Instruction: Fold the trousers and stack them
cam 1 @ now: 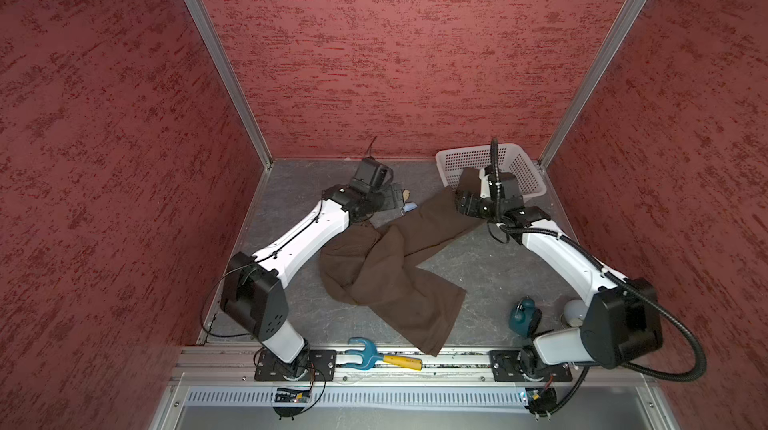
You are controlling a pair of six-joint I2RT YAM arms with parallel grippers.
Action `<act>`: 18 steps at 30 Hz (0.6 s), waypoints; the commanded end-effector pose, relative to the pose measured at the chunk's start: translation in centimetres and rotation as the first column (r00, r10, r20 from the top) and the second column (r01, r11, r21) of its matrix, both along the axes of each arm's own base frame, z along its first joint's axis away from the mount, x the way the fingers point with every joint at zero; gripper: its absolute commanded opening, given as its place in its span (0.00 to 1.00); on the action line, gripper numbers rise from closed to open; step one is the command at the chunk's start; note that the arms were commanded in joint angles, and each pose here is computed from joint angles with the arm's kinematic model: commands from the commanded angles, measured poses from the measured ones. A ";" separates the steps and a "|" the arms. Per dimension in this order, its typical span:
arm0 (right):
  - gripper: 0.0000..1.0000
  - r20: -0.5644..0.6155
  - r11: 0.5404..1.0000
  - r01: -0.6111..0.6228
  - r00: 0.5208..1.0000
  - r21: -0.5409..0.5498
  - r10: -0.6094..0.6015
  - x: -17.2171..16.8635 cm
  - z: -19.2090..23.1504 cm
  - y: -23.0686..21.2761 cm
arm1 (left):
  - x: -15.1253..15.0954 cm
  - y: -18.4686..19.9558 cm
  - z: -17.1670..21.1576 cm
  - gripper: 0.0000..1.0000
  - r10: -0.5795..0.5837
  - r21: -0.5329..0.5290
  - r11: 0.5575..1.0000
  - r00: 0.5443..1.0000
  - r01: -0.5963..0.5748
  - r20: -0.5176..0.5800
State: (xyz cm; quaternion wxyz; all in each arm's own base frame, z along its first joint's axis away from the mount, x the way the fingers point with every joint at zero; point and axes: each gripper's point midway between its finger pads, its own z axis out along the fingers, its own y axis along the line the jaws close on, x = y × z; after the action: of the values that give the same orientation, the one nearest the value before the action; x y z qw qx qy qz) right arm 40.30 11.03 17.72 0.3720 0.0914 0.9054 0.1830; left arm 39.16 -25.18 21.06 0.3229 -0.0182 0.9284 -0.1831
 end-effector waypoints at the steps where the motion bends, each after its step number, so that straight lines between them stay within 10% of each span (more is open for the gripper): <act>1: 0.87 -0.088 0.986 0.072 0.994 0.150 -0.059 -0.2 -1.8 -1.6 | -0.9 -5.1 -0.6 0.99 -0.168 0.058 0.984 0.986 0.167 0.017; 18: 0.80 -0.184 0.960 0.219 0.965 0.176 -0.186 1.2 -7.0 -6.5 | -3.4 -18.7 -12.0 0.99 -0.505 0.256 0.808 0.848 0.530 -0.160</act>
State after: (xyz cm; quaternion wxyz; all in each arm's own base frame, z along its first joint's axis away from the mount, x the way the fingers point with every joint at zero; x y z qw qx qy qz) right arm 41.25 5.58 10.18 0.2846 0.2175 0.9073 0.2202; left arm 35.57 -43.93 10.11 0.2282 0.2473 0.9293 -0.1521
